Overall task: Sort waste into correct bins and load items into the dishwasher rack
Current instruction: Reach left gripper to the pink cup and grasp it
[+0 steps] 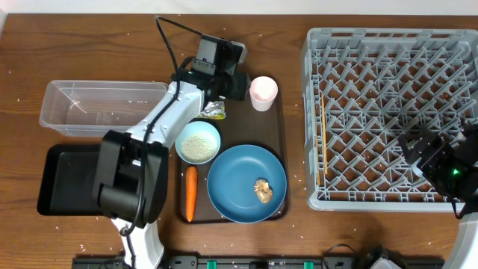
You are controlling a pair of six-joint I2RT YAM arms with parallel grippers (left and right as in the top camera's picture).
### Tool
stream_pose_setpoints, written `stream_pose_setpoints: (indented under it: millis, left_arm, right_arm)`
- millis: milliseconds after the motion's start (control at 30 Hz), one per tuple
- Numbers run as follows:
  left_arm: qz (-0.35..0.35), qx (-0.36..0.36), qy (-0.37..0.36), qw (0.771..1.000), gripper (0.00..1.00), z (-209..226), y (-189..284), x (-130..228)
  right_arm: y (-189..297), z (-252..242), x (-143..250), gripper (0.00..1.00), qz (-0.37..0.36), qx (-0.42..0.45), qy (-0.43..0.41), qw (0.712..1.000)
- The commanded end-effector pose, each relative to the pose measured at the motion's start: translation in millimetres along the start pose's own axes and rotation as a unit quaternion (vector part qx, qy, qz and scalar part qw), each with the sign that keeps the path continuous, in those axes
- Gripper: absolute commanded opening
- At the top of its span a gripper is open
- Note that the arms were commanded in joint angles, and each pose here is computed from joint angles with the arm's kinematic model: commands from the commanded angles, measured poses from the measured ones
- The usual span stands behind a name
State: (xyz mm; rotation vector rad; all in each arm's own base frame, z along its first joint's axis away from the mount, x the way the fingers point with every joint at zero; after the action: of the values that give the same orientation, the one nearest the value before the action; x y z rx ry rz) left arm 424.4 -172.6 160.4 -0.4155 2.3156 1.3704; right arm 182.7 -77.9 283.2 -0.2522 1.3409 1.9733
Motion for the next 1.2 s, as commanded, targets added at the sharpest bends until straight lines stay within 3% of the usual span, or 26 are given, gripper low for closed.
stream_pose_setpoints:
  millis: [0, 133, 400, 567, 633, 1000, 1167]
  left_arm:
    - [0.018, 0.024, 0.005, 1.000, 0.59, -5, -8, 5]
    - [0.022, 0.026, 0.001, 0.999, 0.59, -8, -13, 8]
    - [0.040, 0.026, -0.004, 0.999, 0.39, -10, -35, 20]
    - [0.047, 0.028, 0.000, 0.998, 0.15, -14, -43, 26]
    - [0.042, 0.029, 0.025, 0.998, 0.09, -17, -38, 23]
    - [0.032, 0.094, 0.036, 0.994, 0.06, -60, 61, 9]
    - [0.054, 0.206, 0.020, 0.977, 0.06, -91, 120, 15]
  right_arm:
    - [0, 1, 1, 0.79, 0.002, 0.003, 0.018, 1.000]
    - [0, 0, 1, 0.79, 0.003, 0.012, 0.018, 1.000]
    - [0, 0, 1, 0.79, 0.003, 0.012, 0.018, 1.000]
    - [0, 0, 1, 0.79, 0.004, 0.012, 0.018, 1.000]
    - [0, 0, 1, 0.79, 0.003, 0.012, 0.018, 1.000]
    - [0, -3, 0, 0.81, 0.003, 0.028, 0.044, 0.999]
    - [-1, 27, 1, 0.78, -0.016, -0.123, 0.164, 0.979]
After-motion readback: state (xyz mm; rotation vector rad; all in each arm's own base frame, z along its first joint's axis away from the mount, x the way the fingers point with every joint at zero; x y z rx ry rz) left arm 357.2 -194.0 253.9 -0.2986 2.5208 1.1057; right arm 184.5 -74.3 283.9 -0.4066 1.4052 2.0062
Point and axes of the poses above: each gripper's point midway between its finger pads, its own y axis back along the fingers, its own z axis along the line the jaws close on, x = y × z, the point moved 9 cm from there along y, back along the fingers, and after that the axes turned 15 degrees about y, right-handed, at the moved point
